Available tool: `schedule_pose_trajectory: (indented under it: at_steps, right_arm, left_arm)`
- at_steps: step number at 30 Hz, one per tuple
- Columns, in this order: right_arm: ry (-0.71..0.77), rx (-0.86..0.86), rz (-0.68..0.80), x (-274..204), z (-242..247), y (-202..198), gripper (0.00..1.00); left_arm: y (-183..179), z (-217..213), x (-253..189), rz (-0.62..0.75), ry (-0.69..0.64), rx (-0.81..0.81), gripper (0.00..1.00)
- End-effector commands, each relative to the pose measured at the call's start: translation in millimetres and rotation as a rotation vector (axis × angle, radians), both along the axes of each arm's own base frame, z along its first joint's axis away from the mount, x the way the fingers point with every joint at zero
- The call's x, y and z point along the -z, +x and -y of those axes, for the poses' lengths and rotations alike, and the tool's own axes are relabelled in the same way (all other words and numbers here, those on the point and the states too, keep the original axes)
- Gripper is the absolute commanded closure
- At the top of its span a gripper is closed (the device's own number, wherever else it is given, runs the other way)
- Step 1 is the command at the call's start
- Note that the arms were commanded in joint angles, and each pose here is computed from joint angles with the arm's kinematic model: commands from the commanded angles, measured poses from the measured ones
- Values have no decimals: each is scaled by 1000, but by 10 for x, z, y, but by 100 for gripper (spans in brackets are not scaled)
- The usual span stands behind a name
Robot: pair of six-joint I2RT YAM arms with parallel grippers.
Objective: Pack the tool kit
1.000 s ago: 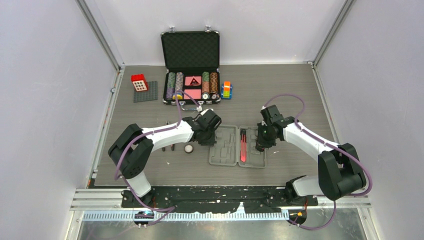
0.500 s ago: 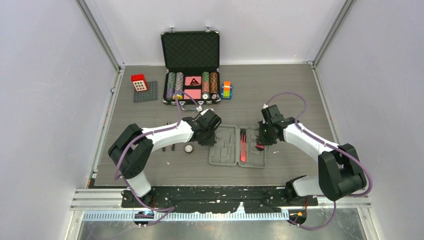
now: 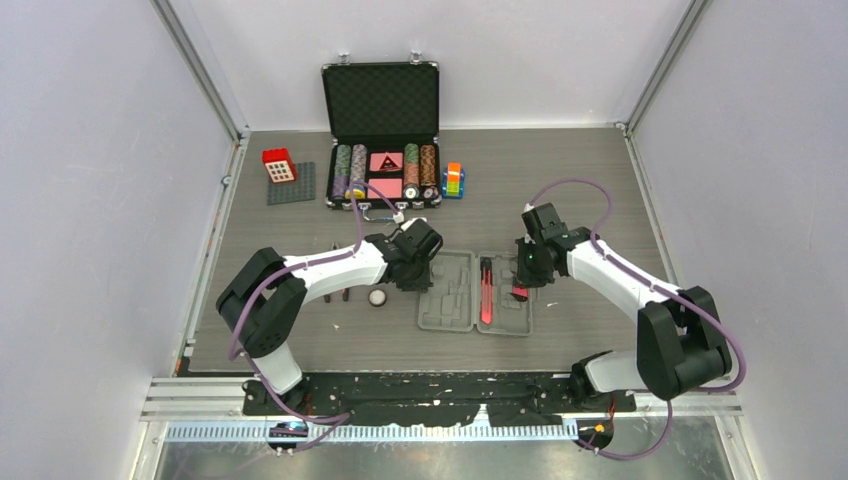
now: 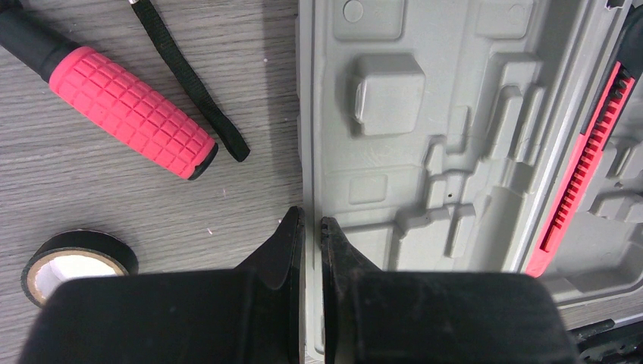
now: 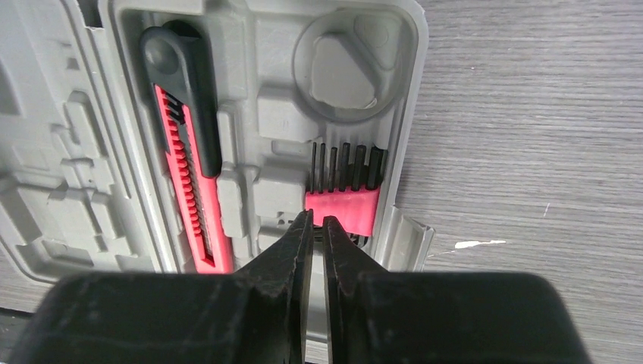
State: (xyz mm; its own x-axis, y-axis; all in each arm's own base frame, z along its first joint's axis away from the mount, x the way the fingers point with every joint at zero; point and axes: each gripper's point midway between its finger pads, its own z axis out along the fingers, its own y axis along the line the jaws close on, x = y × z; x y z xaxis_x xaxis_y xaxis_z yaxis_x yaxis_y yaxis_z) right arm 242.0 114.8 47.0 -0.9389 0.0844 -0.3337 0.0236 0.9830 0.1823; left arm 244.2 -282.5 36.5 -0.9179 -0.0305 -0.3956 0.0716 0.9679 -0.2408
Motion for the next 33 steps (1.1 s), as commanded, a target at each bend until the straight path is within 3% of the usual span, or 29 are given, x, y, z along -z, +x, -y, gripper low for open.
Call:
schedule_pose_trajectory:
  at_steps: [1,21,27,33]
  right_arm:
    - [19,-21,6,-50,-76,97,85]
    - [-123,-8,-249,590,114,-346,95]
    - [-68,-22,-105,196,-15,-61,93]
    - [-143,32,42,-282,156,168,91]
  left_arm:
    - [-14,-61,-57,14,17,-4,100]
    - [-4,-67,-96,32,6,-8,100]
    - [1,-68,-110,37,4,-6,100]
    - [6,-65,-97,40,0,-10,100]
